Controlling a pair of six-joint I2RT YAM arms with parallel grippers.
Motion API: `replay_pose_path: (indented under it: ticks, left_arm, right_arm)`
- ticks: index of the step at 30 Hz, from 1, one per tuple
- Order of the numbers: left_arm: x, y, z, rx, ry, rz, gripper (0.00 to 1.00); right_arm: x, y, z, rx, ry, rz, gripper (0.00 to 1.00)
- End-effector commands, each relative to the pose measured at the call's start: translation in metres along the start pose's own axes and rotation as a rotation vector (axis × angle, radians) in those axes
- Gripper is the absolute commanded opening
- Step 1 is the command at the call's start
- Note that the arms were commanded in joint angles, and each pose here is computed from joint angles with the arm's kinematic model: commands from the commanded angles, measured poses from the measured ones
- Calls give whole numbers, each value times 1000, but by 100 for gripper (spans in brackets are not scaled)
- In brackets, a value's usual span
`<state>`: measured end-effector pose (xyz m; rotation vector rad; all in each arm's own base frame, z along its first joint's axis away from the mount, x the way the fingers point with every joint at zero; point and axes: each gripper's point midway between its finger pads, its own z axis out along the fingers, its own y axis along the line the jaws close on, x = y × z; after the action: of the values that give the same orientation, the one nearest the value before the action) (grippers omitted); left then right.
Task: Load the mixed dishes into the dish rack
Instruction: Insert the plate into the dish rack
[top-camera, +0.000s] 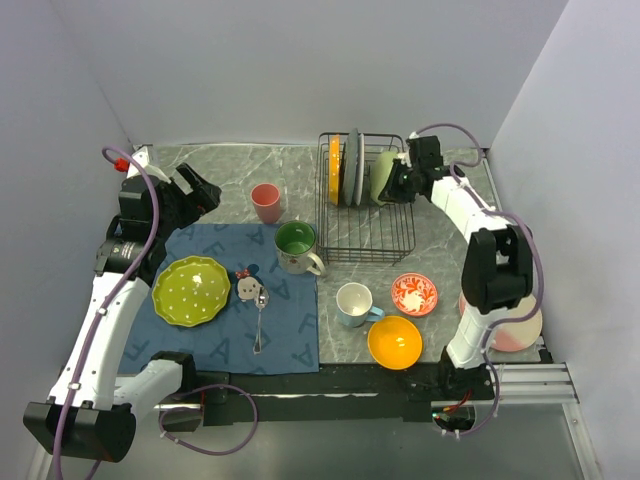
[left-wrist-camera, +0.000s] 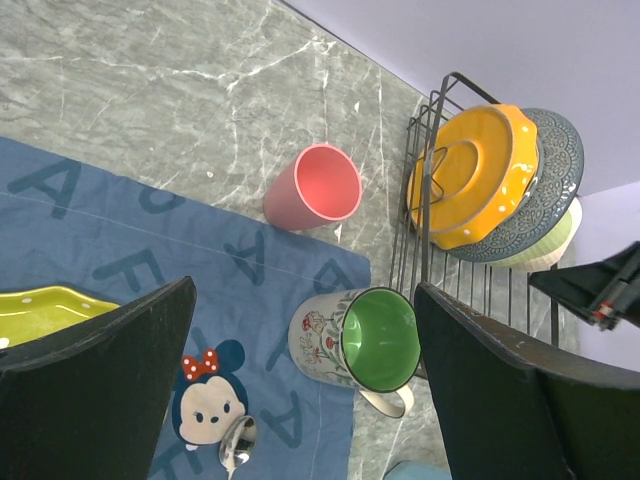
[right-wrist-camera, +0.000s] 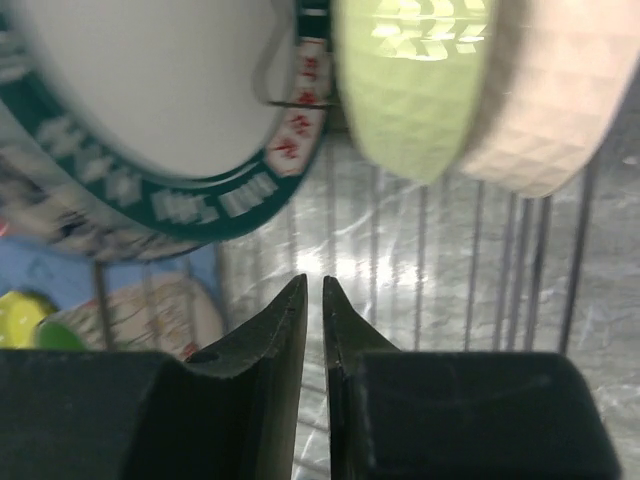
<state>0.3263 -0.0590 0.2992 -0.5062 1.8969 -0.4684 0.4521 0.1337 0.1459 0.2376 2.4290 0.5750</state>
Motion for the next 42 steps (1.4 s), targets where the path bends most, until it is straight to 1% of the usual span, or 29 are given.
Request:
replay_pose_path:
  ticks: [1, 5, 11, 19, 24, 26, 27, 28, 33, 36, 42]
  left_arm:
    - [-10, -5, -3, 21, -38, 3, 97]
    - [-8, -4, -2, 19, -35, 2, 97]
    - [-7, -3, 0, 16, -30, 4, 97]
    - [-8, -3, 2, 17, -30, 2, 97]
    - [-7, -3, 2, 16, -28, 0, 97]
    - [-7, -3, 2, 16, -28, 2, 97]
    - [-7, -3, 2, 17, -27, 2, 97]
    - [-6, -4, 2, 19, -27, 1, 97]
    - [-6, -4, 3, 20, -26, -1, 97]
    - [-6, -4, 3, 23, -25, -1, 97]
    - [-8, -4, 1, 21, -32, 0, 97]
  right_arm:
    - [-12, -20, 18, 90, -18, 24, 17]
    - [-12, -32, 40, 146, 13, 36, 16]
    - [-20, -39, 58, 182, 13, 47, 15]
    - [-38, -39, 65, 193, -40, 49, 14]
    - [-37, -31, 63, 155, -25, 28, 14]
    - [-37, -25, 54, 139, -24, 13, 14]
    - [-31, -27, 52, 141, -16, 12, 16]
    - [-39, -19, 41, 118, -48, 4, 18]
    - [-40, -7, 11, 84, -67, -35, 26]
    - [-47, 0, -7, 74, -95, -48, 28]
    - [-79, 5, -37, 68, -207, -13, 28]
